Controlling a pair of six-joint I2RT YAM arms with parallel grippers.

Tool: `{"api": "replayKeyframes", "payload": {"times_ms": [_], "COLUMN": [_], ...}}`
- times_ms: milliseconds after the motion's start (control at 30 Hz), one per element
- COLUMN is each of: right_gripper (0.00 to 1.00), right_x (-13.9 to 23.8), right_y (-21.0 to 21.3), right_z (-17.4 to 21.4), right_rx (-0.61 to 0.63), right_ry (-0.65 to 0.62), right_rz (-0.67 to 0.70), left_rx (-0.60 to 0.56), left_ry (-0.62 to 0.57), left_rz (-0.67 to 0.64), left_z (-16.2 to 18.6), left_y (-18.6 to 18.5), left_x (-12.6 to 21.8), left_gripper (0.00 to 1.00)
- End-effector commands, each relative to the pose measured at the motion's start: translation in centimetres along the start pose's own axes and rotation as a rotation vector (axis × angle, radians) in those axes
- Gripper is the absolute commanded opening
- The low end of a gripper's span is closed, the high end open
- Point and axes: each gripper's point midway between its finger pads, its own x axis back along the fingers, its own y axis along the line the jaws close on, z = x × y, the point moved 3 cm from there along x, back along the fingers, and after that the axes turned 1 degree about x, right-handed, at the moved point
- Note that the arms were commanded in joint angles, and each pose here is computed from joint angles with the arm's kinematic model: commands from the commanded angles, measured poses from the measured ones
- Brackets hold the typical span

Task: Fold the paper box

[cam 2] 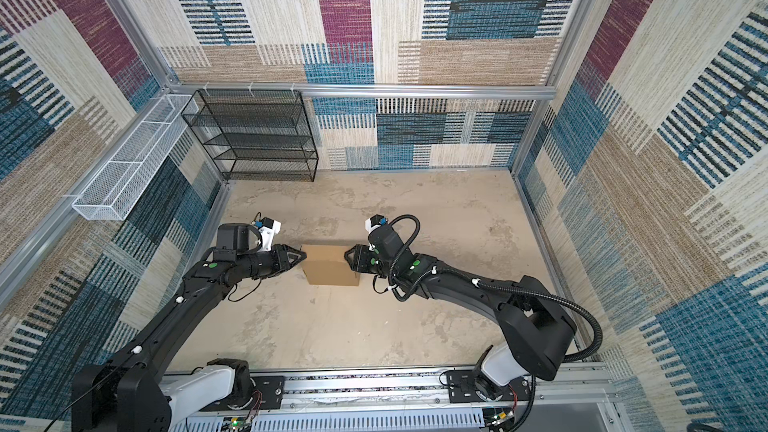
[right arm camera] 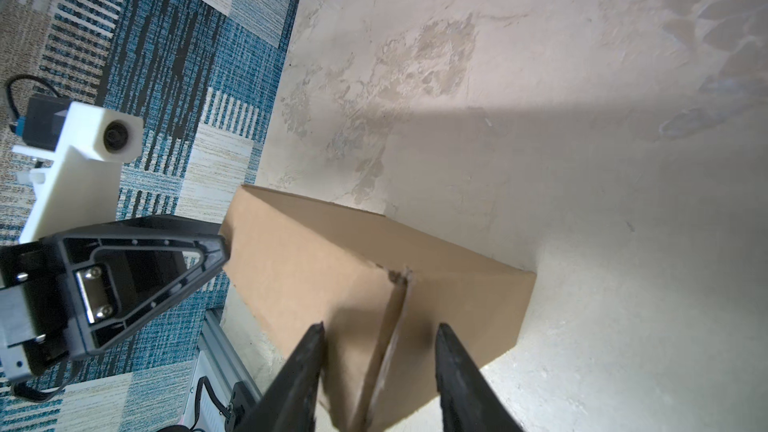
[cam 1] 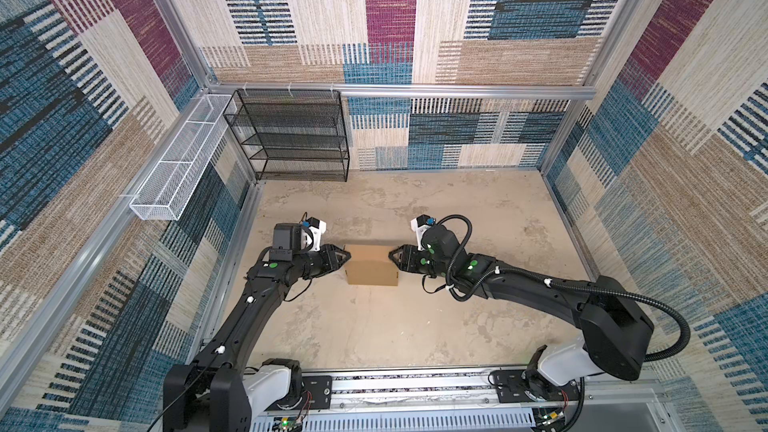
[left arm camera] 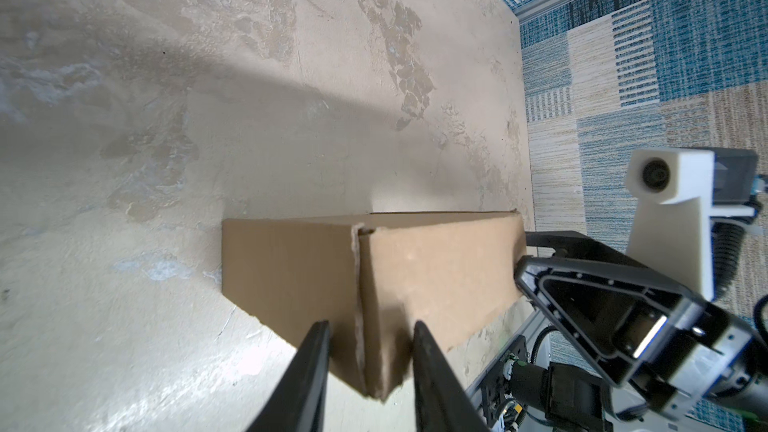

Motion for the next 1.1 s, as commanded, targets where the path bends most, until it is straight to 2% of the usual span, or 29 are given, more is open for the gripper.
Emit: {"api": "replayKeyframes", "payload": {"times_ms": [0,633,1067], "right_gripper": [0.43,0.41,0.41], "right_x": [-0.2,0.7,1.4], "right_y": [-0.9,-0.5,-0.4], "right_z": [1.1,4.5,6.3], "right_rx": [0.004,0.058,0.025], "right_ry": [0.041,0.070,0.075], "right_rz": [0.023,0.043,0.034], "left_rx": [0.010,0.111,0.150], "left_ry": [0.028,0.017,-0.004], "left_rz": [0.016,0.050,0.046], "left_z": [0.9,5.0,6.6], "left_y": [0.1,0.8,1.2], "left_x": [-0.1,1.1,1.7], "left_gripper": [0.34,0.27,0.26]}}
